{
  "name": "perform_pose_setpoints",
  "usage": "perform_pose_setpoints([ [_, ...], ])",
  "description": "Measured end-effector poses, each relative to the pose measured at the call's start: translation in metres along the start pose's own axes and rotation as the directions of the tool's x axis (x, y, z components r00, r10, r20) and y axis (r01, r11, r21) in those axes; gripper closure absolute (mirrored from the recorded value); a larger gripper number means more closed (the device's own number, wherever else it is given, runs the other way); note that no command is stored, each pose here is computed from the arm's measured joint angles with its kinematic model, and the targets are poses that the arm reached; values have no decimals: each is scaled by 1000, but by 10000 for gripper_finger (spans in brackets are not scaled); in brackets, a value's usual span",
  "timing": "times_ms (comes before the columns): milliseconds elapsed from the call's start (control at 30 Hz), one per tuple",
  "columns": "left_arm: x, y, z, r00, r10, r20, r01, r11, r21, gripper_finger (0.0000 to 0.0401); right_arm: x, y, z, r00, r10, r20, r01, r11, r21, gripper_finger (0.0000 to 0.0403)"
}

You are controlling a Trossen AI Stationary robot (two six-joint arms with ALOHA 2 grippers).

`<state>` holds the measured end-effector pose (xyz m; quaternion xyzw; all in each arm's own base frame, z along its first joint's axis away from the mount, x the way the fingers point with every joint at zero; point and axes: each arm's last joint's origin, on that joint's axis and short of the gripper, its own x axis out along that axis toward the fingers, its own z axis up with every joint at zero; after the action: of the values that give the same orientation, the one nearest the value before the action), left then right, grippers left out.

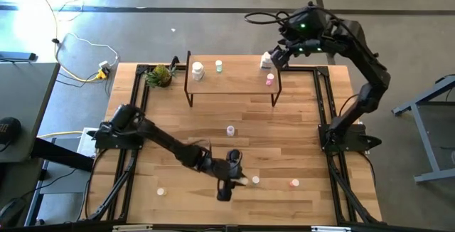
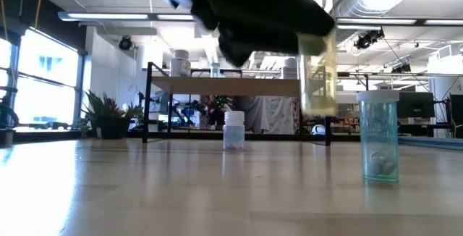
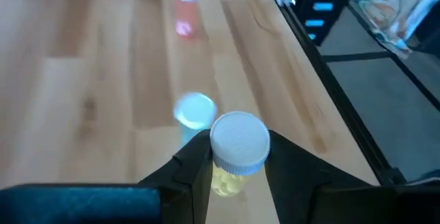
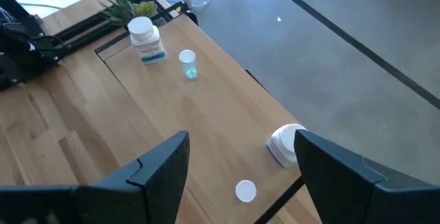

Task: Pick and place medicine bottles onto shelf by color
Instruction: Put the right yellow pill bottle on the shelf

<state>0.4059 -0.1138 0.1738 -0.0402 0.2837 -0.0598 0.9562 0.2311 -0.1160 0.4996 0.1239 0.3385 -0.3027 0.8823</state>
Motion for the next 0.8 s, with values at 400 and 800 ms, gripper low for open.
perform_pose_setpoints([
  [400, -61, 105, 58, 969, 214, 123, -213, 977, -17, 294, -20, -2, -7, 999, 52, 8, -53, 998, 46, 149],
  [800, -124, 221, 74, 885, 412, 216, -396, 911, -113, 293, -26, 25, -13, 999, 19, 28, -19, 1000, -23, 149],
])
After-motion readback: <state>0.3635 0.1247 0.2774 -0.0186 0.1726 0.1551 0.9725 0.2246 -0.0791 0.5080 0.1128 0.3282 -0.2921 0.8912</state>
